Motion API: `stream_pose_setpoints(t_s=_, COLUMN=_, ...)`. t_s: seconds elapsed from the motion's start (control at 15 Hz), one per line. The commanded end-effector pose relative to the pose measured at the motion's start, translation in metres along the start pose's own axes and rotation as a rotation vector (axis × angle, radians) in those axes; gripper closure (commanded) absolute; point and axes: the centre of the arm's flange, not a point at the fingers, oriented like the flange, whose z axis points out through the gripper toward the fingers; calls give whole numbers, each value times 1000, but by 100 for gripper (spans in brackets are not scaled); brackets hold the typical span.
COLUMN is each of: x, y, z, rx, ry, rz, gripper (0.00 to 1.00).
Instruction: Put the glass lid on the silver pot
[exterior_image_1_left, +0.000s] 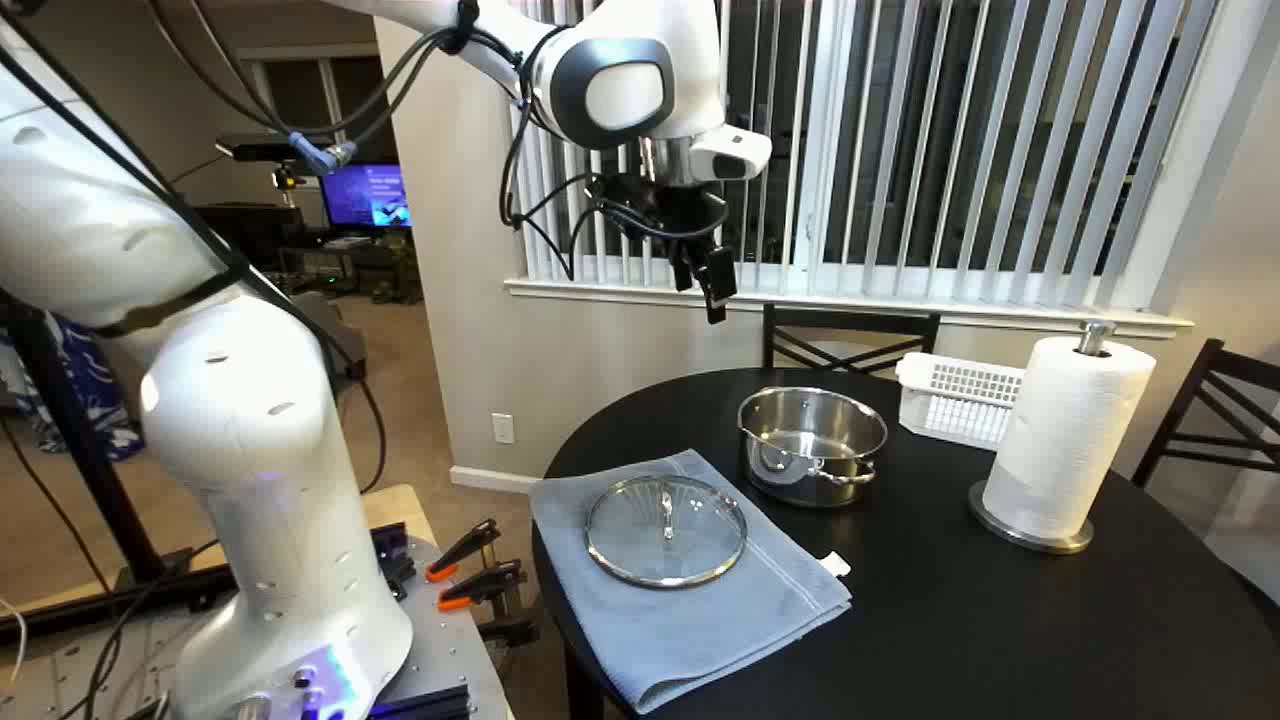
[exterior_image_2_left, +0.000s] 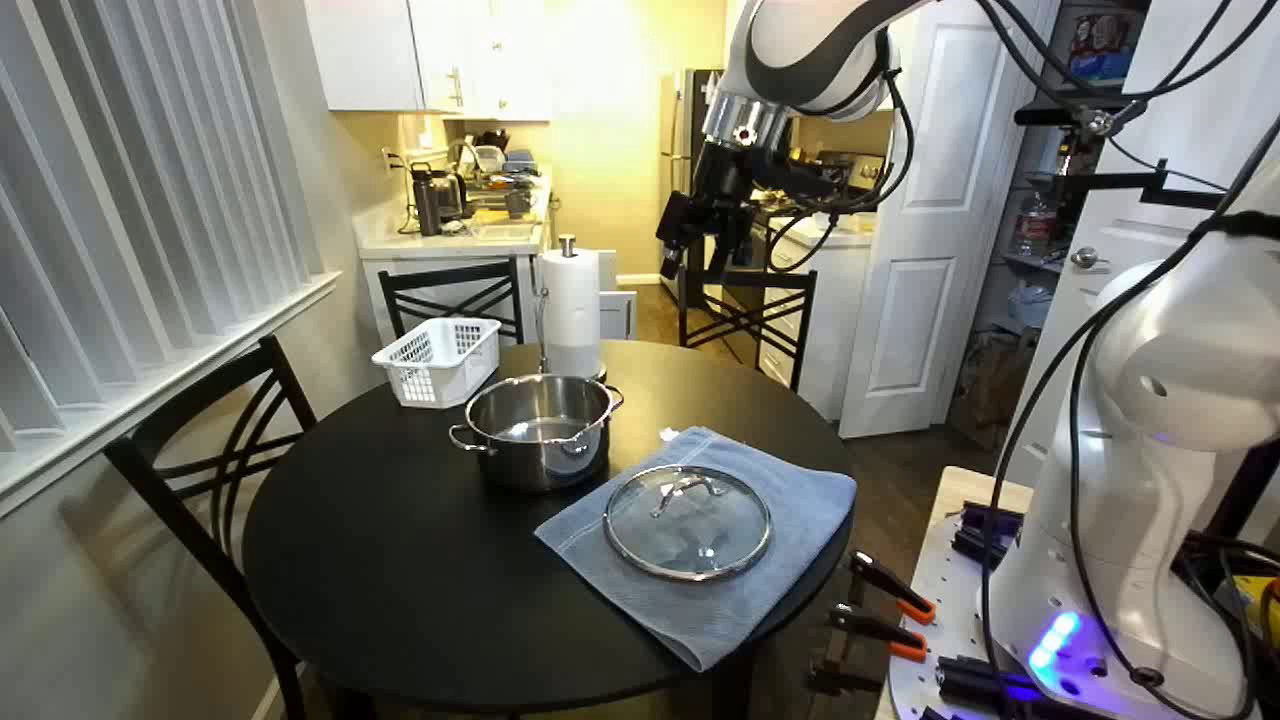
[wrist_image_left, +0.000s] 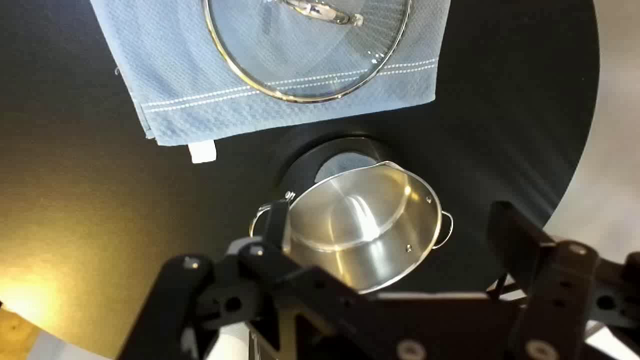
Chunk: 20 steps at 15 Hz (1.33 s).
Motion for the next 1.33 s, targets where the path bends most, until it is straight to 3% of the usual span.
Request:
stream_pose_setpoints(t_s=0.0, x=0, y=0, z=0, rx=0, ry=0, rz=0, gripper=0)
stream_pose_setpoints(t_s=1.13, x=0, y=0, z=0, rx=0, ry=0, rz=0, gripper=0)
stream_pose_setpoints(t_s=1.27, x=0, y=-10, z=25, rx=20, ry=-36, rz=37, gripper=0)
